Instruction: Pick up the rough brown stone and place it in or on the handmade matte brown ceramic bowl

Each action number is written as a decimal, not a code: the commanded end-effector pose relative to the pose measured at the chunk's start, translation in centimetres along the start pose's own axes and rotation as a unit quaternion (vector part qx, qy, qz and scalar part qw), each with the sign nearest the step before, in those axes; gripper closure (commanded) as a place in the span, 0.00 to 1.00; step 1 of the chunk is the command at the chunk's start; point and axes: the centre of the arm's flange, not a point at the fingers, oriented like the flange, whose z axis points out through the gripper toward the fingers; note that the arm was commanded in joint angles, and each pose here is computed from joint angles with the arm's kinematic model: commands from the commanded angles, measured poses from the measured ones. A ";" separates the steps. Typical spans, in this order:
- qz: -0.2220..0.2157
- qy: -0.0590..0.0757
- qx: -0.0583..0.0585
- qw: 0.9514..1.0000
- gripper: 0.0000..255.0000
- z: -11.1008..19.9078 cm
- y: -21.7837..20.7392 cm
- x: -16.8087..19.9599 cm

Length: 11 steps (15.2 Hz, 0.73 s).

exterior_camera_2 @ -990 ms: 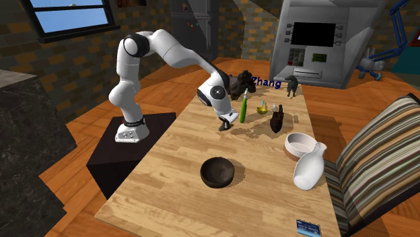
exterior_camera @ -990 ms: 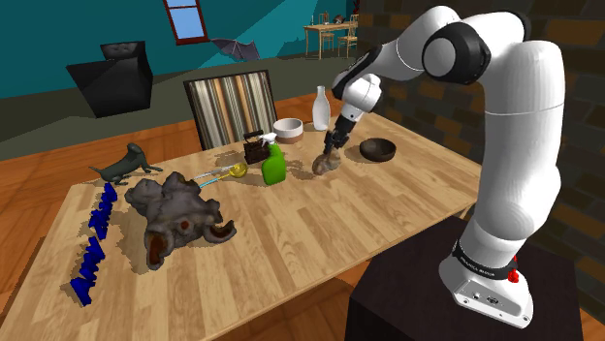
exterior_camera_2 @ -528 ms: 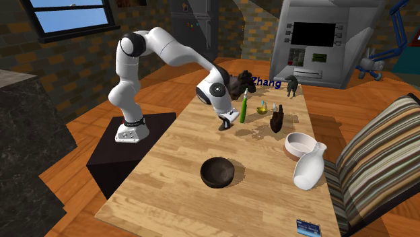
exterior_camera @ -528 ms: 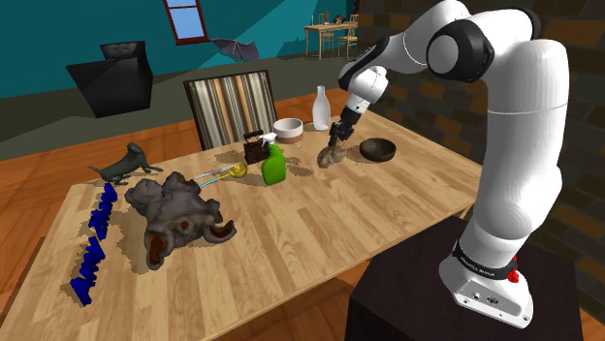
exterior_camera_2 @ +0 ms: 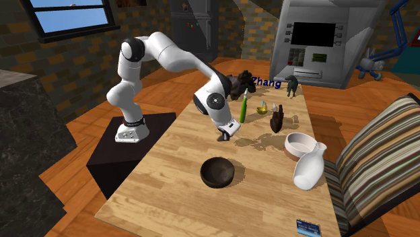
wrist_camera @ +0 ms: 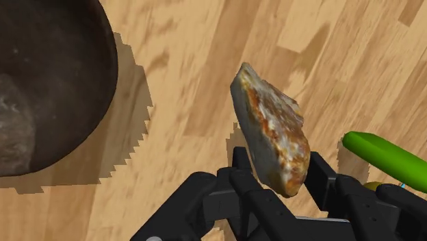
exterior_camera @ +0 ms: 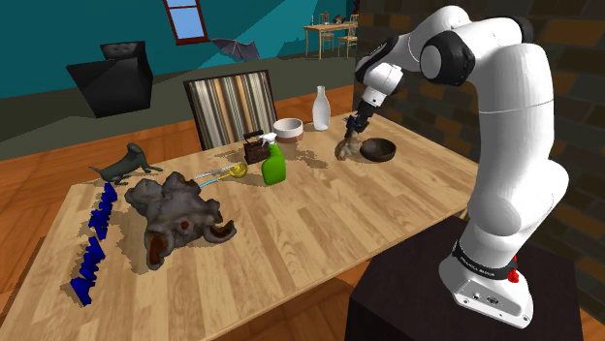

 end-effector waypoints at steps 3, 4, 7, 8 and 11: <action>0.000 0.000 0.000 1.000 1.00 -2.9 4.5 0.1; 0.000 0.000 0.000 1.000 1.00 -3.6 5.7 0.2; 0.000 0.000 0.000 1.000 1.00 -5.6 9.1 0.3; 0.000 0.000 0.000 1.000 1.00 -6.3 10.2 0.3; 0.000 0.000 0.000 1.000 1.00 -8.3 13.6 0.4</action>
